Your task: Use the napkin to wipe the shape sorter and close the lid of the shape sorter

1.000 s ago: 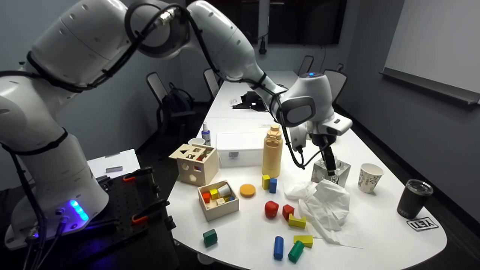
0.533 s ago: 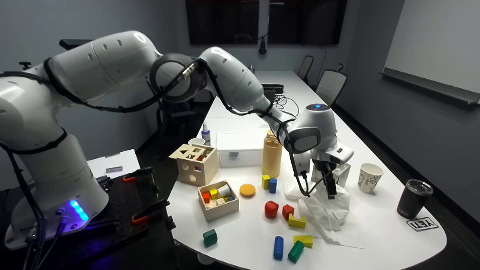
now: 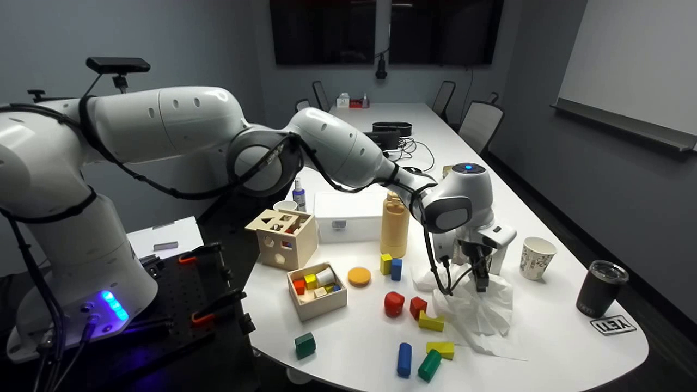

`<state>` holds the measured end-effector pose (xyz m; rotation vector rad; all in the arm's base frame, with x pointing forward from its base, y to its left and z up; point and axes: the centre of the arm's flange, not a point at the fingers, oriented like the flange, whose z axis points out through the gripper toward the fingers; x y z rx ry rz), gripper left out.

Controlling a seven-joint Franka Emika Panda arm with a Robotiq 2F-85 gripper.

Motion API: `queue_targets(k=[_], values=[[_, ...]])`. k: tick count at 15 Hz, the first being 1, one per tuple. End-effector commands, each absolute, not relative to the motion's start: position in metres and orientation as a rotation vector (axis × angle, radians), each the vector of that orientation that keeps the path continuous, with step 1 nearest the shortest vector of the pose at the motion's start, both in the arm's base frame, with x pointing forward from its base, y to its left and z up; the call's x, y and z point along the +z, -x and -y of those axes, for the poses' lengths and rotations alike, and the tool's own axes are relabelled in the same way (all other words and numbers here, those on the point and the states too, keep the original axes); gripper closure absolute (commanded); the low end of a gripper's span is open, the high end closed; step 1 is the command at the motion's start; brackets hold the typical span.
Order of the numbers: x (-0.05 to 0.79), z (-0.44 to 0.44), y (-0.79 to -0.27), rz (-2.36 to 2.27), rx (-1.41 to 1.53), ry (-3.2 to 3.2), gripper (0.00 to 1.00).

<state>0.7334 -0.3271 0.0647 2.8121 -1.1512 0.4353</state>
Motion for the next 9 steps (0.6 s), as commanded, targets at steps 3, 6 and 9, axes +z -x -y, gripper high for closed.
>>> queue_targets(k=[3,6,9], values=[[0.062,0.35,-0.782,1.216,0.46,-2.786,1.0],[0.087,0.34,-0.772,1.233,0.465,-2.791,1.0],[0.141,0.32,-0.751,1.22,0.498,-2.792,1.0]])
